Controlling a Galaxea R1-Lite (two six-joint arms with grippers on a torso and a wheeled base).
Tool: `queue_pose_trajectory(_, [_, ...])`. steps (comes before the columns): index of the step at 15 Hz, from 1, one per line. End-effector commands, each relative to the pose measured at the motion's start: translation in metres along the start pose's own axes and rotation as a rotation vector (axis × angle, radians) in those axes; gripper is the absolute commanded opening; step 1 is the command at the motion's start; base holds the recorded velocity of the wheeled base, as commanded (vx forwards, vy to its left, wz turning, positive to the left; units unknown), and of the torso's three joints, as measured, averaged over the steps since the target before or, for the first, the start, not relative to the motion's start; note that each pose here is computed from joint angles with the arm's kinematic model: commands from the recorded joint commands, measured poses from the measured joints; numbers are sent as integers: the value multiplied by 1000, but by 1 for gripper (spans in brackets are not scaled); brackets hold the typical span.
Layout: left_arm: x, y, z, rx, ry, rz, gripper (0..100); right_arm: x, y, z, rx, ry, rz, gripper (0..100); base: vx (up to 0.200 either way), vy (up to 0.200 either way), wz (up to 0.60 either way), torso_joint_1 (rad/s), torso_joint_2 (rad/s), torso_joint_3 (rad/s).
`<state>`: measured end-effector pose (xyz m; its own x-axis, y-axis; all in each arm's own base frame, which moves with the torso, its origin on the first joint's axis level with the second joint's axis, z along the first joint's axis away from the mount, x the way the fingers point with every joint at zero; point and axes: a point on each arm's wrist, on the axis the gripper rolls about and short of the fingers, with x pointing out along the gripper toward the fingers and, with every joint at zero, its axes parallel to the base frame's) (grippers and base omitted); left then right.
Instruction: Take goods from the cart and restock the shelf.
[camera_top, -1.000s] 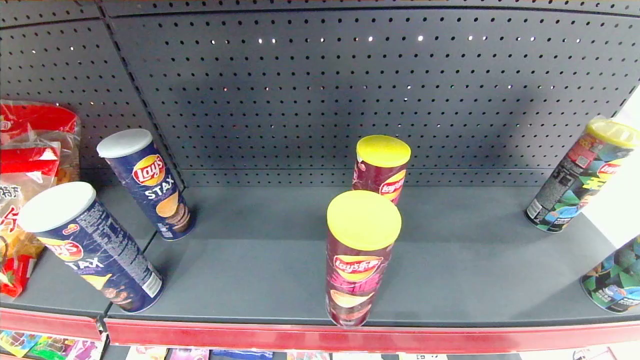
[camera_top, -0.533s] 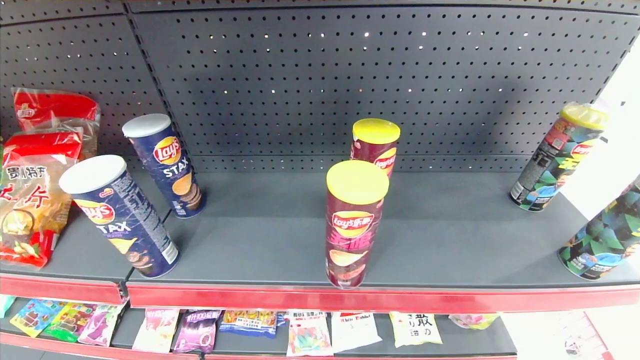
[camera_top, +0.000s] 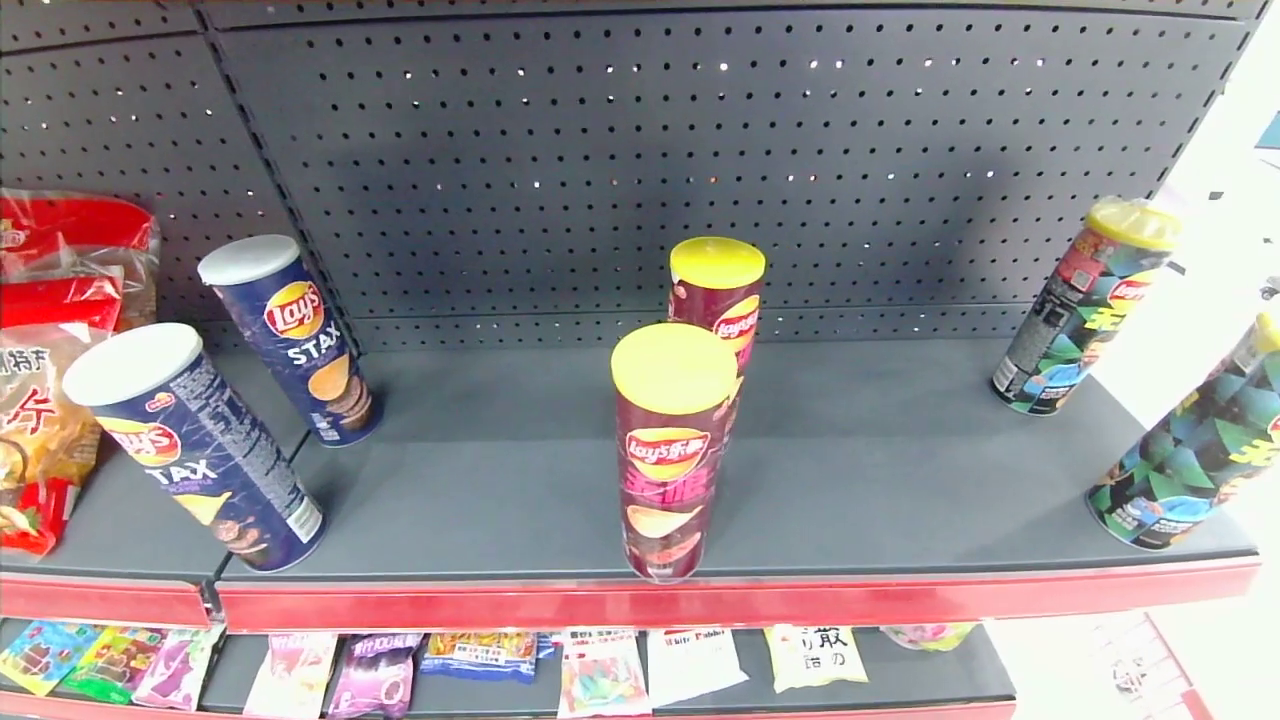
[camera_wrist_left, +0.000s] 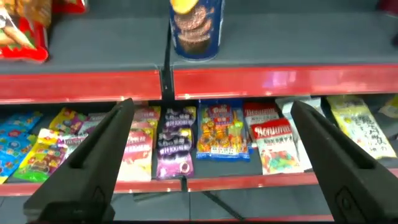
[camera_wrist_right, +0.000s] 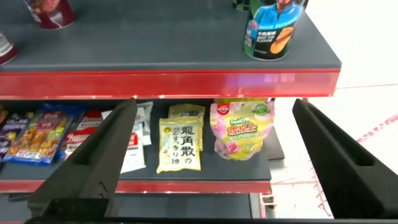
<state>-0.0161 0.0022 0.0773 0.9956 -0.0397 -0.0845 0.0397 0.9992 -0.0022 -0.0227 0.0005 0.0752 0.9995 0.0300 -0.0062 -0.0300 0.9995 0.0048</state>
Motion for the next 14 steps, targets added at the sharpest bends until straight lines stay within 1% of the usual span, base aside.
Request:
queue_pose_trajectory(1, [0, 0, 0, 0, 3, 0, 100, 0, 0, 0, 0, 0, 1, 100, 0, 0, 0, 0, 0, 0])
queue_pose_trajectory(7, [0, 0, 0, 4, 6, -11, 100, 0, 0, 0, 0, 0, 1, 100, 0, 0, 0, 0, 0, 0])
queue_pose_trajectory(8, [0, 0, 0, 0, 3, -21, 100, 0, 0, 0, 0, 0, 1, 100, 0, 0, 0, 0, 0, 0])
queue_pose_trajectory(9, [-2, -1, 16, -19, -44, -53, 100, 0, 0, 0, 0, 0, 1, 100, 0, 0, 0, 0, 0, 0])
queue_pose_trajectory(10, [7, -2, 87, -107, -110, -103, 100, 0, 0, 0, 0, 0, 1, 100, 0, 0, 0, 0, 0, 0])
queue_pose_trajectory(11, [14, -3, 119, -147, -142, -116, 100, 0, 0, 0, 0, 0, 1, 100, 0, 0, 0, 0, 0, 0])
queue_pose_trajectory(12, [23, -5, 177, -168, -209, -165, 100, 0, 0, 0, 0, -2, 1, 100, 0, 0, 0, 0, 0, 0])
queue_pose_trajectory(13, [29, -9, 200, -156, -185, -304, 100, 0, 0, 0, 0, 0, 1, 100, 0, 0, 0, 0, 0, 0])
queue_pose_trajectory(14, [32, -12, 199, -146, -130, -387, 100, 0, 0, 0, 0, 0, 1, 100, 0, 0, 0, 0, 0, 0])
